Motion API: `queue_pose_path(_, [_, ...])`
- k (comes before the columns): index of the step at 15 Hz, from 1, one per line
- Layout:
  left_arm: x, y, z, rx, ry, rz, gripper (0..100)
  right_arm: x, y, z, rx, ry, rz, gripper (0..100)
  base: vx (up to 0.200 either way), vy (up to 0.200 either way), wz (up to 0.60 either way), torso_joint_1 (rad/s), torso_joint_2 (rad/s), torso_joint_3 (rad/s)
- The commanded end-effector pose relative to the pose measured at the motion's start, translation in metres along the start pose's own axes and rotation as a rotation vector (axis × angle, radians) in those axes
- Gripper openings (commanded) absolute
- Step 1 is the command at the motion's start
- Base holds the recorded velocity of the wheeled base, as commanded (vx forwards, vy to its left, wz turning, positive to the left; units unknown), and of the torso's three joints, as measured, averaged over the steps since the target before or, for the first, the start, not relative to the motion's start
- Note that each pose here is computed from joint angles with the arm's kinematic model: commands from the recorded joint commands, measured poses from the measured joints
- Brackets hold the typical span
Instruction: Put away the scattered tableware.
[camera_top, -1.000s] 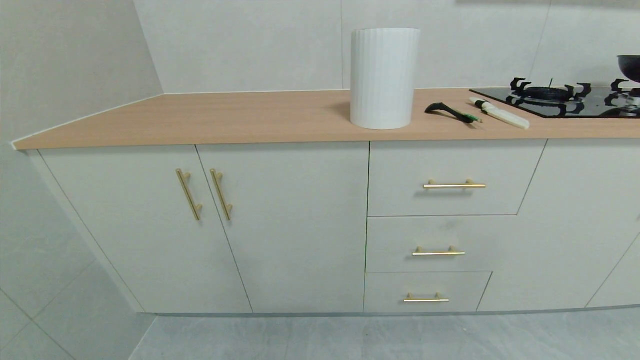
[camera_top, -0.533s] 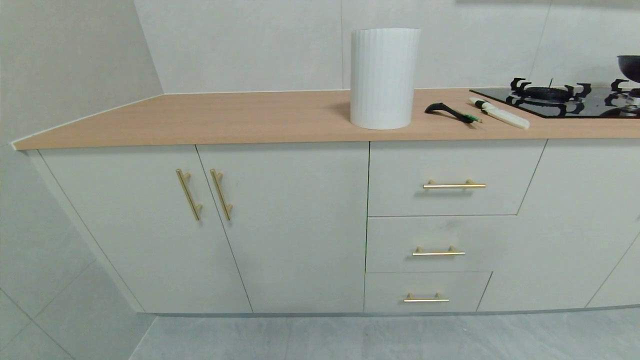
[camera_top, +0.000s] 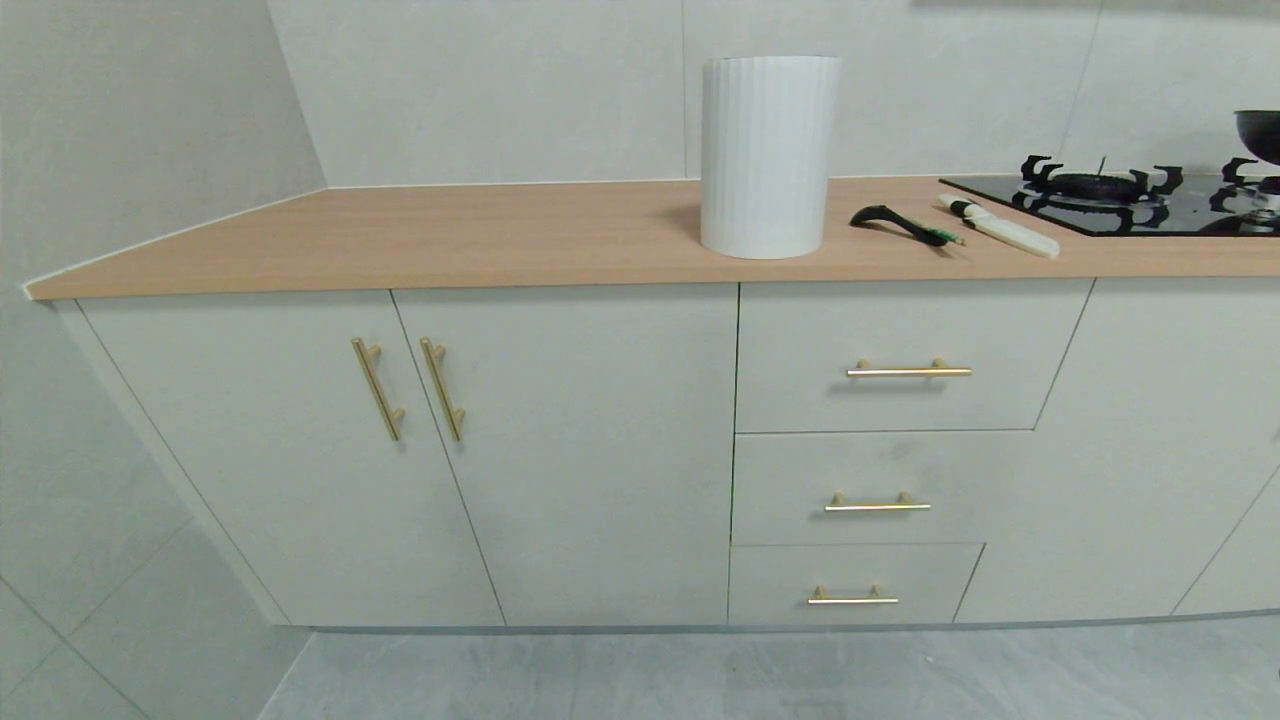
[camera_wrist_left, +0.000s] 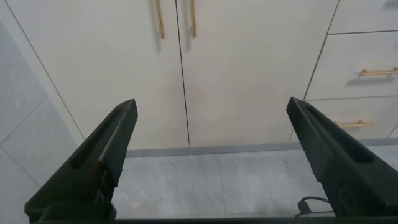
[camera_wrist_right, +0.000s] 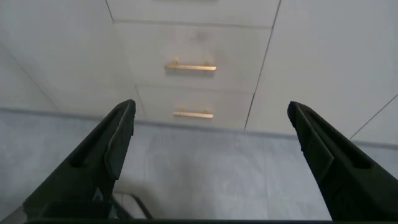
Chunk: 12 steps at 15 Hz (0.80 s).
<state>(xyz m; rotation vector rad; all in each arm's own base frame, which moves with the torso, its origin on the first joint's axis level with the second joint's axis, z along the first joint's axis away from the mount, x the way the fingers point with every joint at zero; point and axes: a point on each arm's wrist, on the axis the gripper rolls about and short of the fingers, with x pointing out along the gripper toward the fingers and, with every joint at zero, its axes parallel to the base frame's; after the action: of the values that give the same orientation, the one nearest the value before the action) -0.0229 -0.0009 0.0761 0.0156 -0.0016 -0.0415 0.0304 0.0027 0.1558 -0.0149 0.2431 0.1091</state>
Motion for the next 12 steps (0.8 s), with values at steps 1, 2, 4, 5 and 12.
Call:
queue_pose_path(1, [0.000,0.000,0.000,0.000,0.001,0.000,100,0.049,-0.003,0.017,0.010,0.185,0.014,100,0.000,0.000,0.00,0.000,0.00,0.000])
queue_pose_path(2, [0.000,0.000,0.000,0.000,0.000,0.000,100,0.066,-0.003,0.021,0.008,0.217,0.028,100,0.000,0.000,0.00,0.000,0.00,0.000])
queue_pose_path(4, [0.000,0.000,0.000,0.000,0.000,0.000,100,0.099,-0.003,0.025,0.006,0.268,0.043,100,0.000,0.000,0.00,0.000,0.00,0.000])
queue_pose_path(5, [0.000,0.000,0.000,0.000,0.001,0.000,100,0.118,-0.003,0.025,0.008,0.292,0.046,100,0.000,0.000,0.00,0.000,0.00,0.000])
queue_pose_path(12, [0.000,0.000,0.000,-0.005,0.001,0.015,100,0.217,0.004,0.006,-0.009,0.311,0.077,100,0.000,0.000,0.00,0.000,0.00,0.000])
